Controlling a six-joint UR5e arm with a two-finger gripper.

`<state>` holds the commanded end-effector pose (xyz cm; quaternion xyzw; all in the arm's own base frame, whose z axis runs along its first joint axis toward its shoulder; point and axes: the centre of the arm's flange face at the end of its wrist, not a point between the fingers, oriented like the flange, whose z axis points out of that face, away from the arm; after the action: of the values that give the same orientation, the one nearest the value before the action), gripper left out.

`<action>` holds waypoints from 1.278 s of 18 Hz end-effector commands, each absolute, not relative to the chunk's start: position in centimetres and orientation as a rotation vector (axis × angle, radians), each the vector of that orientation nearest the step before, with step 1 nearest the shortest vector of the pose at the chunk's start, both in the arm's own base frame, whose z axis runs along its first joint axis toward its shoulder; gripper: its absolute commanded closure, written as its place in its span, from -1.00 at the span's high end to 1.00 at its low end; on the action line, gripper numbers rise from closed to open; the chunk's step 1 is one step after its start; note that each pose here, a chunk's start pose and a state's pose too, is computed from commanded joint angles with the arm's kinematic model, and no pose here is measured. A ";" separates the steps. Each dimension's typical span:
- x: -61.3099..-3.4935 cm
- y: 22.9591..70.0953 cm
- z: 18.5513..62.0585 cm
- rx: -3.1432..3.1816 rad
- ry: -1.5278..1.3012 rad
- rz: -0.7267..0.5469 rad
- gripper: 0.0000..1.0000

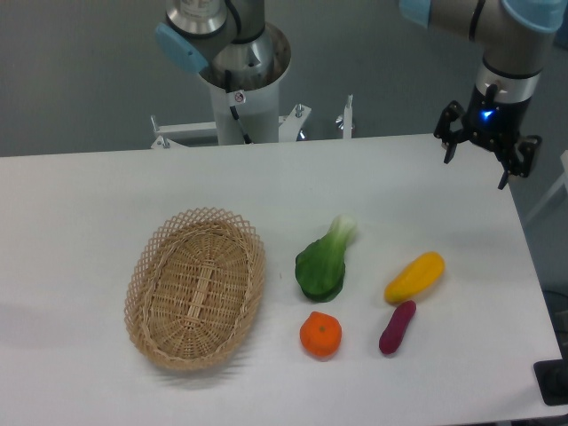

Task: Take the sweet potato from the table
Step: 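Move the open gripper down over the purple sweet potato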

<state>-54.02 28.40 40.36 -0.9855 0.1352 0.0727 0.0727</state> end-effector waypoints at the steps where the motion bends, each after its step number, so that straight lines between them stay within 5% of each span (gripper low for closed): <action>1: -53.9 28.6 40.2 -2.960 0.408 0.216 1.00; 12: -53.6 32.0 38.7 -2.928 0.181 0.236 1.00; 23: -53.6 40.9 30.8 -2.885 -0.056 0.222 1.00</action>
<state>-53.59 40.89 30.78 -0.9893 -0.0193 0.0761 0.1232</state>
